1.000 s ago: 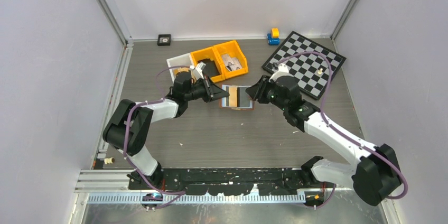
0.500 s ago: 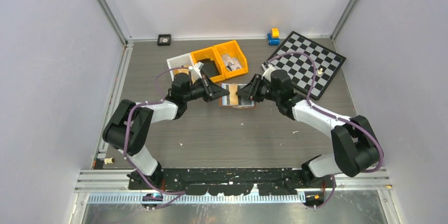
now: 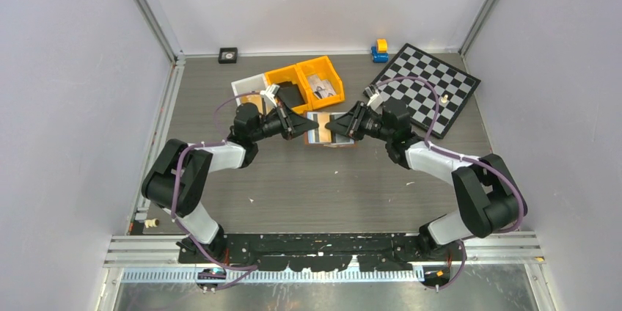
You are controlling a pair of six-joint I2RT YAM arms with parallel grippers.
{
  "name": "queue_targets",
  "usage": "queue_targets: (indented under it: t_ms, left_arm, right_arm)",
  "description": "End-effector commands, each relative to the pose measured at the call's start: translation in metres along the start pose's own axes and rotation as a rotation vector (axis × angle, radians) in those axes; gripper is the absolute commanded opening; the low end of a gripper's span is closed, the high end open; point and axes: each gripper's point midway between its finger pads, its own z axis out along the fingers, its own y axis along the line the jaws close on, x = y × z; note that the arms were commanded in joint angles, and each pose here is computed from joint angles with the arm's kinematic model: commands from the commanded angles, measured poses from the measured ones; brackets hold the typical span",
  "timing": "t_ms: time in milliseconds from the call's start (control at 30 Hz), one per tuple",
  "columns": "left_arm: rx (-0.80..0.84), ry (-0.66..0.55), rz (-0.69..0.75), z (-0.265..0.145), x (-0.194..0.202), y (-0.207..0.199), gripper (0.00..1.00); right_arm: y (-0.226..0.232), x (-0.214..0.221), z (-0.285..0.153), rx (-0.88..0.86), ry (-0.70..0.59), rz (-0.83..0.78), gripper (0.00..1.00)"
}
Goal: Take the credit cards out of the card holder
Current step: Remove the credit card from the card holder.
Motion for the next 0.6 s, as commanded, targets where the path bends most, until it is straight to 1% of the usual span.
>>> queue_targets:
  t_ms: [0, 133, 267, 333, 367, 500, 567]
  left_arm:
    - [0.184, -0.007, 0.087, -0.007, -0.008, -0.054, 0.00]
    - [0.217, -0.011, 0.069, -0.009, -0.010, -0.057, 0.00]
    - [0.204, -0.024, 0.069, -0.011, -0.014, -0.052, 0.00]
    - [0.197, -0.030, 0.071, -0.012, -0.016, -0.049, 0.00]
    - [0.192, -0.034, 0.071, -0.012, -0.018, -0.047, 0.00]
    - [0.178, -0.043, 0.068, -0.013, -0.021, -0.040, 0.09]
    - [0.178, -0.047, 0.067, -0.014, -0.023, -0.039, 0.15]
  right_arm:
    - [0.023, -0.005, 0.001, -0.137, 0.008, 0.017, 0.23]
    - [0.034, -0.006, 0.001, -0.217, 0.003, 0.040, 0.17]
    - [0.038, -0.009, -0.005, -0.238, -0.016, 0.035, 0.07]
    - [0.038, -0.011, -0.007, -0.234, -0.025, 0.031, 0.01]
    - [0.038, -0.012, -0.008, -0.231, -0.030, 0.032, 0.01]
    - [0.034, -0.016, -0.011, -0.215, -0.054, 0.030, 0.01]
    - [0.028, -0.019, -0.012, -0.188, -0.071, 0.032, 0.00]
